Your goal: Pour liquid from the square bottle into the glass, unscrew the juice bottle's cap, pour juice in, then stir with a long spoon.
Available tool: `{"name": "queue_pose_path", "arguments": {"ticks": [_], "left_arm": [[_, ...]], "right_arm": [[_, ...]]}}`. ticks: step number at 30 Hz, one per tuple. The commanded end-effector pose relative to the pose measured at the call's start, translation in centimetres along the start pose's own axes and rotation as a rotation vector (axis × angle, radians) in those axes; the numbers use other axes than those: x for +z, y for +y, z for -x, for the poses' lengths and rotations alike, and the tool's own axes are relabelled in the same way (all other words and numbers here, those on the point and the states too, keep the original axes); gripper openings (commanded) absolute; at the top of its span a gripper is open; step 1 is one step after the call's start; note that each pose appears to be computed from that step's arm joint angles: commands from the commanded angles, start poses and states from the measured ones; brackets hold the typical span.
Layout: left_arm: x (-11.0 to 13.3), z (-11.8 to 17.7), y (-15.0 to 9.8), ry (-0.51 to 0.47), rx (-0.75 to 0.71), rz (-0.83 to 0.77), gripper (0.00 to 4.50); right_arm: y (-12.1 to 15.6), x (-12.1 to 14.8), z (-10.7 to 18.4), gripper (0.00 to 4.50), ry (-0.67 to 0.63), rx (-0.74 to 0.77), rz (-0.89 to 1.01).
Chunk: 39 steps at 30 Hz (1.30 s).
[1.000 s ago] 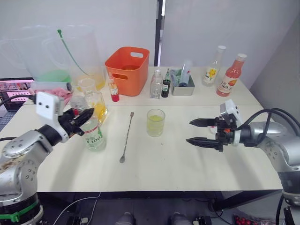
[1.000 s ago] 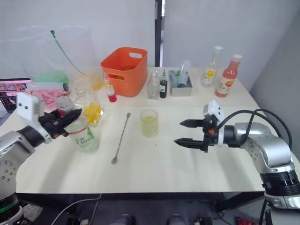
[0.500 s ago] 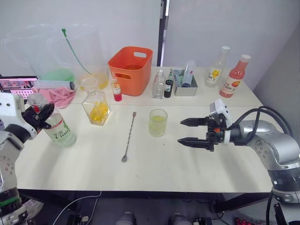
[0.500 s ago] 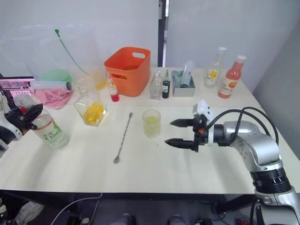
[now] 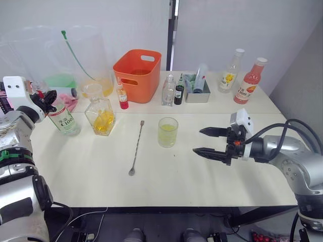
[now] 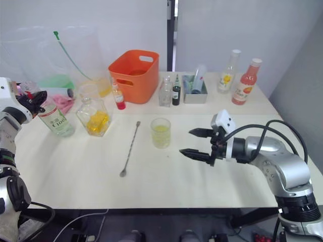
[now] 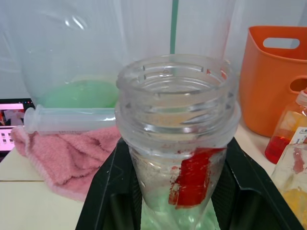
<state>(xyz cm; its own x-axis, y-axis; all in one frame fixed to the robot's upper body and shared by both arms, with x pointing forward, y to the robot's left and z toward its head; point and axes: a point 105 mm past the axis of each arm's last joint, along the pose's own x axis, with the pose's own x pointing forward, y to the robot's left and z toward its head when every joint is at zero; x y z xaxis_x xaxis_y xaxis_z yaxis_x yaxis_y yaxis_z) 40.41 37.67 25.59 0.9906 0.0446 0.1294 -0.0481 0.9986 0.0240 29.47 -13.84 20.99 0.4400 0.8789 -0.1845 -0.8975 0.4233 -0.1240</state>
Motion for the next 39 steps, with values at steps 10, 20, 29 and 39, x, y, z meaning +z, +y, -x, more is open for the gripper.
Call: {"name": "queue_pose_path", "arguments": {"ticks": [10, 20, 29, 39], "left_arm": [[-0.7, -0.2, 0.1, -0.028, 0.026, -0.057, 1.42], [4.0, 0.3, 0.6, -0.201, 0.022, -0.052, 4.48], [11.7, 1.9, -3.8, -0.464, -0.166, -0.124, 4.48], [10.5, 6.0, -11.7, -0.279, -0.607, -0.186, 4.48]], "right_arm": [[-0.8, 1.1, 0.6, 4.46, -0.023, -0.080, 0.021], [-1.0, 1.3, 0.3, 4.50, -0.026, -0.075, 0.027], [-1.2, 1.5, -0.2, 4.50, -0.044, -0.069, 0.025], [-1.9, 1.9, -0.1, 4.50, -0.063, -0.049, 0.038]]}}
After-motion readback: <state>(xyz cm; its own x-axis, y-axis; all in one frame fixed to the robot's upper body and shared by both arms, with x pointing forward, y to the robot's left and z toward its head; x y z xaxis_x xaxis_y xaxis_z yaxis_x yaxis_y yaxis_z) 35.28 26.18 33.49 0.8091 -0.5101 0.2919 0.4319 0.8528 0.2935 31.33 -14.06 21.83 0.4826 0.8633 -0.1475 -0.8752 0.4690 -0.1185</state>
